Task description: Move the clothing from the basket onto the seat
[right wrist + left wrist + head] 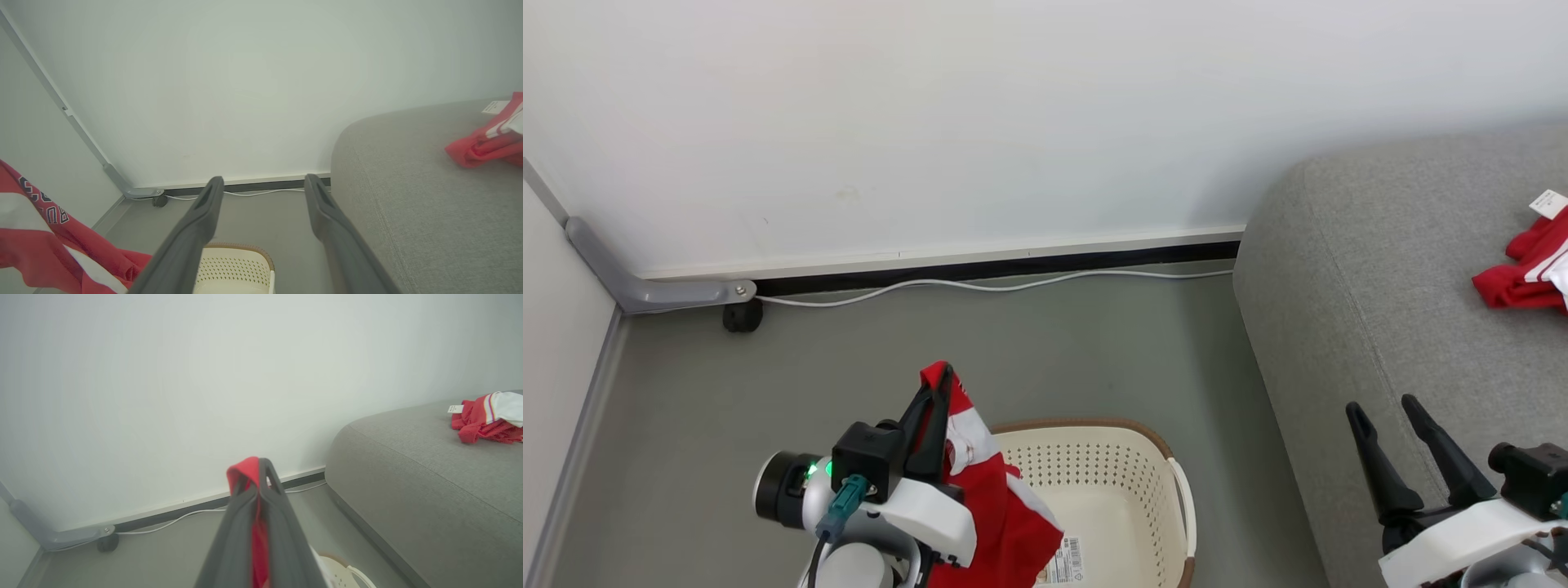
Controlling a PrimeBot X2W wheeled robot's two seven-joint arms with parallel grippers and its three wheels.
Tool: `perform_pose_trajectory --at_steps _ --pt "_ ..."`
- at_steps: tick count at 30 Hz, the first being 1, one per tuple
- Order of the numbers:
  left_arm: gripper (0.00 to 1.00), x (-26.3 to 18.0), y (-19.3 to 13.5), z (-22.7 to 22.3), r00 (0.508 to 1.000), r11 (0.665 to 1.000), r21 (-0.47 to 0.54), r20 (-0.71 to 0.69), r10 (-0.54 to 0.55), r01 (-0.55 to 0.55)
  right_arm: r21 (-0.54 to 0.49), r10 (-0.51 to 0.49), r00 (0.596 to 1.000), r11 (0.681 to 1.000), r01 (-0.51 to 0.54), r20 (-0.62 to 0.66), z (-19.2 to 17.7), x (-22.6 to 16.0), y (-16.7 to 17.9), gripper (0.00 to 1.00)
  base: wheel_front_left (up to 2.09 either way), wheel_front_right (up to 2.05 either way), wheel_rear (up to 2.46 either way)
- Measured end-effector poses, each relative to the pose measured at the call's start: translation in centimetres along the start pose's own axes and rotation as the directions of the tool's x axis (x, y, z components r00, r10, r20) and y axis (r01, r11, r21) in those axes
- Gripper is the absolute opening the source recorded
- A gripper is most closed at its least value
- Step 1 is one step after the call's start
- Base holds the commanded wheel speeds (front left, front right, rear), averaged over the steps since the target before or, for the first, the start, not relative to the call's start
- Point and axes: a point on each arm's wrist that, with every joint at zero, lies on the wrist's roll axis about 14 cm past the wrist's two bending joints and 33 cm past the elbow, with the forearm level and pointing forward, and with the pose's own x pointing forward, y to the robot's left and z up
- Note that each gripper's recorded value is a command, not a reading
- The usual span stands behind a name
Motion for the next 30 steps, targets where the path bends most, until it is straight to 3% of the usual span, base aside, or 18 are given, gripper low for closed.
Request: perform_pose_trajectory --at_steps 10,15,20,30 --pt "0.0 0.7 -2.5 5.7 0.979 0.994 0.048 0.171 -0.109 0.102 0.002 0.008 1.0 1.0 -0.008 -0.006 -0.4 0.0 0.7 1.0 0.0 0.0 0.0" --pt "0.0 1.5 -4.7 9.4 0.944 0.982 0.079 0.271 -0.187 0.171 0.006 0.002 1.0 1.0 -0.002 -0.018 -0.9 -0.2 0.6 1.0 0.0 0.0 0.0" --pt "0.0 1.9 -7.5 11.7 0.908 0.958 0.124 0.309 -0.283 0.257 0.008 -0.002 1.0 1.0 0.003 -0.024 -1.1 -0.2 0.4 1.0 0.0 0.0 0.0" --pt "0.0 2.5 -10.8 14.1 0.854 0.927 0.154 0.359 -0.376 0.343 0.01 -0.015 0.999 1.0 0.016 -0.035 -1.4 -0.4 0.0 1.0 0.0 0.0 0.0"
